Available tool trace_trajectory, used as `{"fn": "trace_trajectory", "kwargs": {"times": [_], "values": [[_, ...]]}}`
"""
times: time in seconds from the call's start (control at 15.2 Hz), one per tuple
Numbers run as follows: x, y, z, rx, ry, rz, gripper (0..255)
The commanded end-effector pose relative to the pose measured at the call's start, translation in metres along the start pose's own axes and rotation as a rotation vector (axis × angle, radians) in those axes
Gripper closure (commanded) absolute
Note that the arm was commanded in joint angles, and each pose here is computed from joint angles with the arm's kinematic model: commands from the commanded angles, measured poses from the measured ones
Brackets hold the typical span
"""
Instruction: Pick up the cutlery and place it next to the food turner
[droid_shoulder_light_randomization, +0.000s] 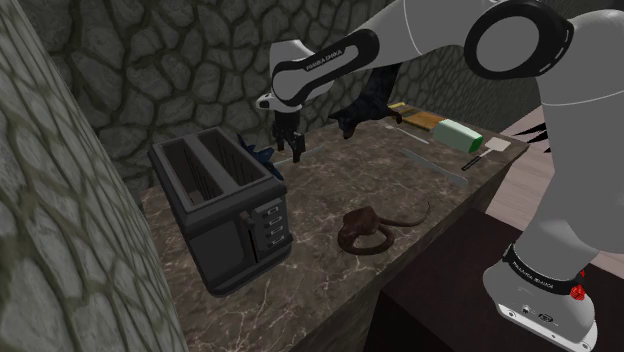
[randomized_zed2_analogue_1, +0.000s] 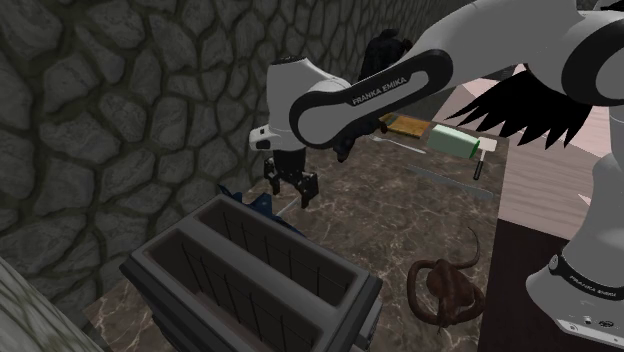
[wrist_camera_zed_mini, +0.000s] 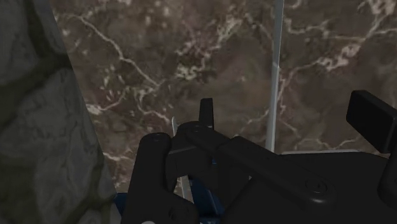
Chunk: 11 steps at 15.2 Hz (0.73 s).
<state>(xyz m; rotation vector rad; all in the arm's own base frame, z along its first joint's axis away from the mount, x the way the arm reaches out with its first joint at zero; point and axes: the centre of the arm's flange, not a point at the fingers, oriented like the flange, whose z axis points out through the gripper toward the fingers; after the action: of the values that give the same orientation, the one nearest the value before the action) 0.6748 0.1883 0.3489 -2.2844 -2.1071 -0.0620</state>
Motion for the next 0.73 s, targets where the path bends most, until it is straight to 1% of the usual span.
{"fn": "trace_trajectory", "kwargs": {"times": [0.0,0.26,0.33,0.66], "values": [[-0.0001,0.0000,0.0008,0.000,0.000,0.000,0],[-0.0001,0.0000,0.0008,0.000,0.000,0.000,0],[-0.0001,0.0000,0.0008,0.000,0.000,0.000,255],[-0.0001,0.0000,0.0008,0.000,0.000,0.000,255]]}}
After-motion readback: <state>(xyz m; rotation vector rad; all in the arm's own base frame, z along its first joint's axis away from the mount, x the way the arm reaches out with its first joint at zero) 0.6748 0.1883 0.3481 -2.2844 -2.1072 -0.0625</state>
